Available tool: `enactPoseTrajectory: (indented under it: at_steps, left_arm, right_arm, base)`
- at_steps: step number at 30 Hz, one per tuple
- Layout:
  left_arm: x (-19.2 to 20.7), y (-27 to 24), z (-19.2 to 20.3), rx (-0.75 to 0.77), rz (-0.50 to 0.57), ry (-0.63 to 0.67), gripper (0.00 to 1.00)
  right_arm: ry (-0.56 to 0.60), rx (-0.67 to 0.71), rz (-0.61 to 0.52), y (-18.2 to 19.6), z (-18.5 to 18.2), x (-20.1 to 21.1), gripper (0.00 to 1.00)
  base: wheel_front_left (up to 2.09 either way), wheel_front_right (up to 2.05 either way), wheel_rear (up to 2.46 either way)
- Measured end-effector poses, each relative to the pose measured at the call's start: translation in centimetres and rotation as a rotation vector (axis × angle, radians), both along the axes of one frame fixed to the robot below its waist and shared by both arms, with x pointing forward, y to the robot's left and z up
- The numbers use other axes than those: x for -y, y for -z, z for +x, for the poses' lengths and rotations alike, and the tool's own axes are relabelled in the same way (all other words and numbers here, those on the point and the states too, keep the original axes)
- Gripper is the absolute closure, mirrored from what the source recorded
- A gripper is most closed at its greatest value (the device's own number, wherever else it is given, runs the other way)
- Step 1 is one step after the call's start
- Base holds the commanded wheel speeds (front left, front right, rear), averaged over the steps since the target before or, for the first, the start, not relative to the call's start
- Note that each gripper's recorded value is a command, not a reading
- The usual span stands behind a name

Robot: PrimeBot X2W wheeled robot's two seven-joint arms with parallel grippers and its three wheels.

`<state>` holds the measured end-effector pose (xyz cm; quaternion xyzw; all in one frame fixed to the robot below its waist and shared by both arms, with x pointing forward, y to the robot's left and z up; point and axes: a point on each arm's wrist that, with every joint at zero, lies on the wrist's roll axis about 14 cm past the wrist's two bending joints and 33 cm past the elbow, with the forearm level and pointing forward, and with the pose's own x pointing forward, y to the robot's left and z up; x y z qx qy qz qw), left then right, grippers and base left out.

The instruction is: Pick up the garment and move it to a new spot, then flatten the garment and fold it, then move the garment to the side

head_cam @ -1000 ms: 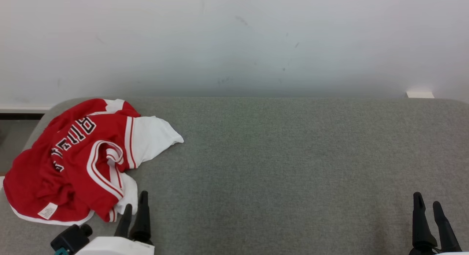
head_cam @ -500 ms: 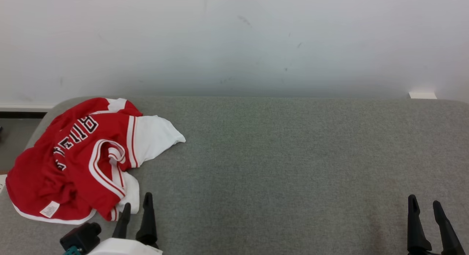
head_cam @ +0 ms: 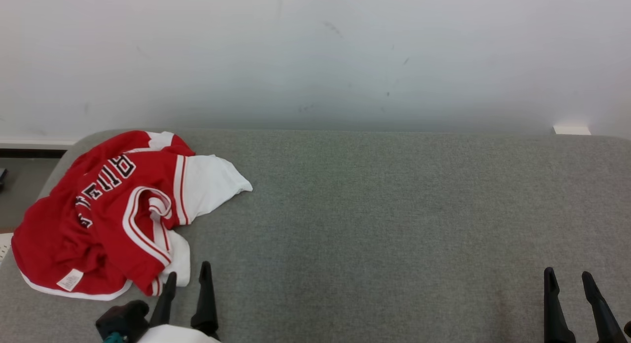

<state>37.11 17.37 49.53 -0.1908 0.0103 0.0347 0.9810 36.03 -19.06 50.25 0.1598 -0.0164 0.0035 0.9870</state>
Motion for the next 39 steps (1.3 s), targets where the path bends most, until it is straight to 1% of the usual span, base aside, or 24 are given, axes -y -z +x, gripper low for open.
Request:
enactPoseTrajectory:
  at_steps: [6, 12, 20, 28, 39]
  left_arm:
    - [0.3, -0.3, 0.0, 0.016, 0.073, 0.01, 0.0]
    - [0.7, -0.4, -0.1, 0.031, 0.117, 0.023, 0.0]
    - [1.5, -0.2, -0.3, 0.037, 0.177, 0.056, 0.0]
    - [1.8, -0.2, -0.4, 0.048, 0.242, 0.071, 0.0]
    - [2.3, -0.6, -0.4, 0.079, 0.321, 0.083, 0.0]
  right_arm:
    - [-0.002, 0.005, -0.058, 0.0, -0.1, 0.0, 0.0]
    - [-0.005, 0.007, -0.11, 0.2, -0.3, 0.0, 0.0]
    - [-0.002, -0.001, -0.154, 0.6, -0.6, 0.3, 0.0]
    - [-0.008, -0.022, -0.202, 1.5, -1.1, 0.3, 0.0]
    - [-0.014, -0.019, -0.27, 1.7, -1.5, 0.3, 0.0]
  base:
    - [0.0, 0.0, 0.0]
    - [0.0, 0.0, 0.0]
    - [0.0, 0.0, 0.0]
    - [0.0, 0.0, 0.0]
    - [0.0, 0.0, 0.0]
